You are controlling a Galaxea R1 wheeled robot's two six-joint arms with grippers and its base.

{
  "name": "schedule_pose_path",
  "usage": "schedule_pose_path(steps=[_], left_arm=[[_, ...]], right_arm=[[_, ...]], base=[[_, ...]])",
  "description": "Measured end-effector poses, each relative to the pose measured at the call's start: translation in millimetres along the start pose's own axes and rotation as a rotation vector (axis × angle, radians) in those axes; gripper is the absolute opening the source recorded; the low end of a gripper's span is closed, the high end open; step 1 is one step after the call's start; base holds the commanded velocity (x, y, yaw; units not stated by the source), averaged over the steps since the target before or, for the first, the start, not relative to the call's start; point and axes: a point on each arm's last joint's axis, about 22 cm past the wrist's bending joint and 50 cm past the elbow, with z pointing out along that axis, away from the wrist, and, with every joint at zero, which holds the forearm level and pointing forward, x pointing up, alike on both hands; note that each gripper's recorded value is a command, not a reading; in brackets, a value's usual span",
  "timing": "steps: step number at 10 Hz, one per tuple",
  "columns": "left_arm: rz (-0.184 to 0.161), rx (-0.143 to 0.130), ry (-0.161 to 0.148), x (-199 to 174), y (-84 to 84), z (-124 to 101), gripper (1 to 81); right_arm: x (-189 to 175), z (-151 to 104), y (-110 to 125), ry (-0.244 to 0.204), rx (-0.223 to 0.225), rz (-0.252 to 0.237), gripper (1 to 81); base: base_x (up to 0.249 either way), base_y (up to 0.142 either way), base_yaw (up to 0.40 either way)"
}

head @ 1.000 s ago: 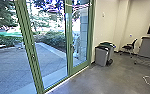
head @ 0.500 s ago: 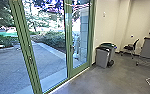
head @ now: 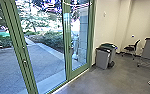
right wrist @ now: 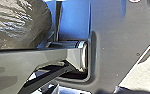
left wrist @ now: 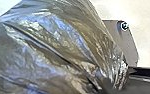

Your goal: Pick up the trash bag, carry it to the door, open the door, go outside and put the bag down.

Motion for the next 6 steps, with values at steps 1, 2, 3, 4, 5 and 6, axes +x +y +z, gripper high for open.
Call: schedule_pose_path(steps=[1,2,3,4,5,6], left_arm=[[0.000,-0.001,0.001,0.1,0.9,0.2,1.0],[0.000,-0.001,0.001,0.7,0.6,0.2,1.0],[0.000,-0.001,0.001,0.2,0.7,0.1,1.0],[0.000,0.000,0.001,0.2,0.5,0.1,1.0],[0.000,-0.001,0.001,0.4,0.8,0.2,1.0],[0.000,-0.001,0.001,0.2,0.7,0.1,1.0]], right_arm=[[0.6,0.0,-0.3,0.001,0.000,-0.001,81.1],[0.4,0.0,-0.3,0.000,0.000,-0.001,81.1],[0.3,0.2,-0.8,0.001,0.001,0.000,81.1],[0.3,0.2,-0.4,0.001,0.000,-0.001,81.1],[0.4,0.2,-0.4,0.000,0.000,-0.001,81.1],[0.3,0.2,-0.4,0.001,0.000,0.000,81.1]], base=[[0.190,-0.075,0.000],[0.190,-0.081,0.000],[0.190,-0.084,0.000],[0.190,-0.083,0.000],[0.190,-0.083,0.000],[0.190,-0.085,0.000]])
